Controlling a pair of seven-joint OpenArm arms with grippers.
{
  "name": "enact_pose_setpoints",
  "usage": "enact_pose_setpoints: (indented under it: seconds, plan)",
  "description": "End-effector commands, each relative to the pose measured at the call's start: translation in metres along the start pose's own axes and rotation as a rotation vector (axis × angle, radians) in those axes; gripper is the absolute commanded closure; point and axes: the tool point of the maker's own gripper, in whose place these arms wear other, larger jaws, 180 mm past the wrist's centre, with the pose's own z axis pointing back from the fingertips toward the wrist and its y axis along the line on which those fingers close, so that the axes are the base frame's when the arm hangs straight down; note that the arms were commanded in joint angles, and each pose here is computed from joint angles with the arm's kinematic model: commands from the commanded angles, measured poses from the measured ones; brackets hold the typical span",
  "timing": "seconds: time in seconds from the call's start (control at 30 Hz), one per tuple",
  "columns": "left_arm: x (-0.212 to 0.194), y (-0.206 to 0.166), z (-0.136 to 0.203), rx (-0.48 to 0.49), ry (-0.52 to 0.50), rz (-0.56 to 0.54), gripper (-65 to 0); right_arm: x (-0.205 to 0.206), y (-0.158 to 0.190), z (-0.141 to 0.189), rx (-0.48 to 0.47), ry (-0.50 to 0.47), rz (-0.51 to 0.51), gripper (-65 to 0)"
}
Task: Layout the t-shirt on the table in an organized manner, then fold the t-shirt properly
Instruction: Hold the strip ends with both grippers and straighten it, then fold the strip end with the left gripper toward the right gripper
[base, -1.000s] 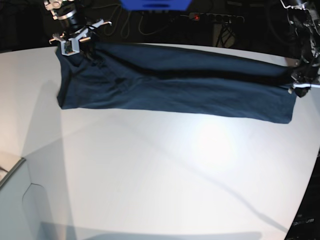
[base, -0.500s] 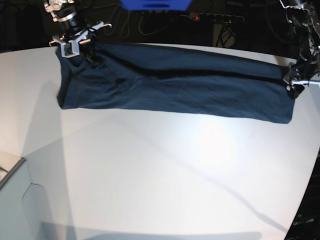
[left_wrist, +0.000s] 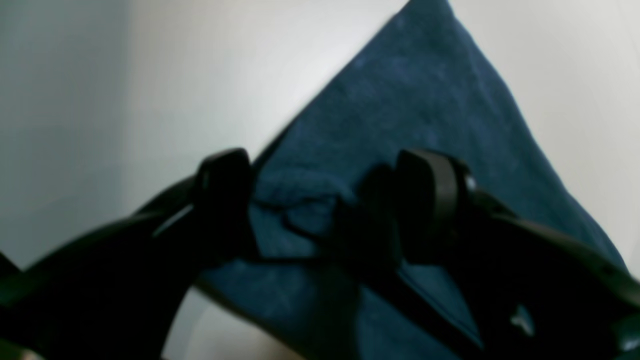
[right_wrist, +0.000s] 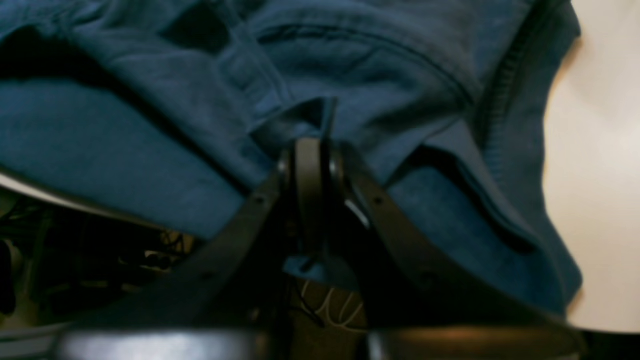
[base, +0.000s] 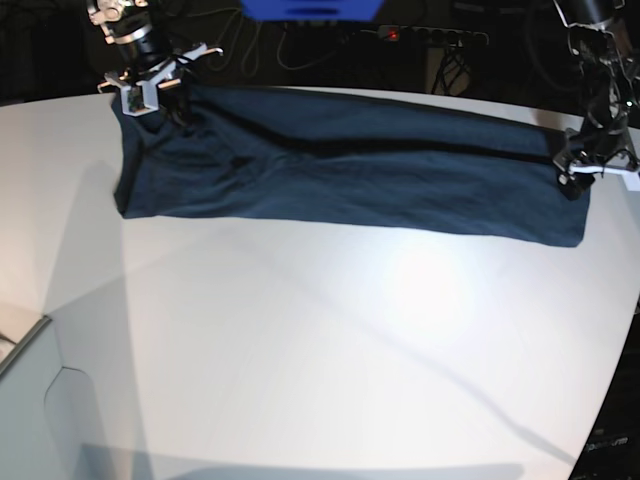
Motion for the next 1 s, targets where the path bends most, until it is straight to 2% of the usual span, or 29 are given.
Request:
enact_pose_setpoints:
  seconds: [0.0, 0.2, 0.27, 0.33, 0.47, 0.5, 0.57, 0.67, 0.77, 0.97]
  plan:
    - [0.006, 0.001, -0.001, 0.003, 0.001, -0.005, -43.4, 0.009, -0.001, 0.002, -0.001, -0.037, 0.002, 0.0]
    - [0.003, 0.003, -0.001, 0.008, 0.010, -0.003, -43.3, 0.008, -0.001, 0.003, -0.001, -0.035, 0.002, 0.0]
    - [0.001, 0.005, 0.000, 0.011, 0.014, -0.006, -40.3, 0.009, -0.001, 0.003, -0.001, -0.037, 0.003, 0.0]
    - [-0.003, 0.006, 0.000, 0.022, 0.025, -0.031, -28.9, 0.009, -0.001, 0.003, -0.001, -0.037, 0.003, 0.0]
    - [-0.013, 0.007, -0.001, 0.044, 0.050, -0.082, -1.8, 0.010, -0.001, 0.002, -0.001, -0.038, 0.003, 0.0]
    - [-0.015, 0.007, -0.002, 0.048, 0.053, -0.088, 0.0, 0.010, -0.001, 0.002, -0.001, -0.038, 0.003, 0.0]
    - [-0.016, 0.004, -0.002, 0.047, 0.056, -0.101, -1.4, 0.010, -0.001, 0.002, -0.001, -0.038, 0.003, 0.0]
    - [-0.005, -0.003, 0.000, 0.031, 0.024, -0.114, 0.0, 0.010, -0.001, 0.002, -0.001, -0.040, 0.003, 0.0]
    - [0.017, -0.025, 0.007, -0.013, -0.043, -0.142, 0.0, 0.011, -0.001, 0.002, -0.001, -0.041, 0.004, 0.0]
    - [0.039, -0.077, 0.041, -0.112, -0.173, -0.194, 0.0, 0.010, -0.001, 0.002, -0.001, -0.040, 0.003, 0.0]
